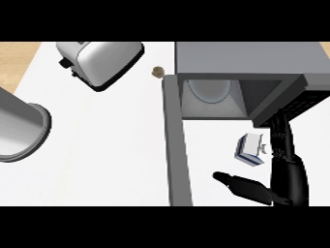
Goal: Pick up the milk, place it into the microwave and close the microwave
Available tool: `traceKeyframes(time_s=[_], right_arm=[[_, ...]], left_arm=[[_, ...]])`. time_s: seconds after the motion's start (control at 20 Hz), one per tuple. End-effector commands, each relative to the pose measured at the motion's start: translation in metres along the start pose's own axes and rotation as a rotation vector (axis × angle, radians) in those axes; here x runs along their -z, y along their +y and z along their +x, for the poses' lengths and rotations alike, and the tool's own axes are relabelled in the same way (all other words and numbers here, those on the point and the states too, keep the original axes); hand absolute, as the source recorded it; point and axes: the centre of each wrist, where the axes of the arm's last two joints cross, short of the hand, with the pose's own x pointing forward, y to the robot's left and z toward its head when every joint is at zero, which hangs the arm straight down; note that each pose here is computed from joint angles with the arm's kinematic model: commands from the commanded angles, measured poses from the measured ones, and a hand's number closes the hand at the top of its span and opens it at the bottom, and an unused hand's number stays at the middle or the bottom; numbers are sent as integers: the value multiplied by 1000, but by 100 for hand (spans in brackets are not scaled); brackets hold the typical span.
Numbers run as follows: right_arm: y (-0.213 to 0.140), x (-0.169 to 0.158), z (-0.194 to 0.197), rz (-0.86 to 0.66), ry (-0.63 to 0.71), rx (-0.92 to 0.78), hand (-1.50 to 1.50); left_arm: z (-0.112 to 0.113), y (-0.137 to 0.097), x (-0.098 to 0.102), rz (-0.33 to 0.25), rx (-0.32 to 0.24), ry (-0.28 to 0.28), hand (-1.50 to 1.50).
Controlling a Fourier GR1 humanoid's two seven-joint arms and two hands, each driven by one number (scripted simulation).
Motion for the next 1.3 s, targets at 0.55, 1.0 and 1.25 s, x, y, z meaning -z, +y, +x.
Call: traceKeyframes(time_s=[0.55, 1.0, 1.25], right_arm=[[-48, -7, -95, -82, 85, -59, -150], [-66, -15, -140, -50, 107, -31, -150], [-59, -14, -160, -58, 105, -62, -150]], left_arm=[[2, 22, -19, -15, -2, -3, -150], [3, 20, -19, -10, -10, -4, -150], [13, 13, -14, 1, -5, -27, -150]])
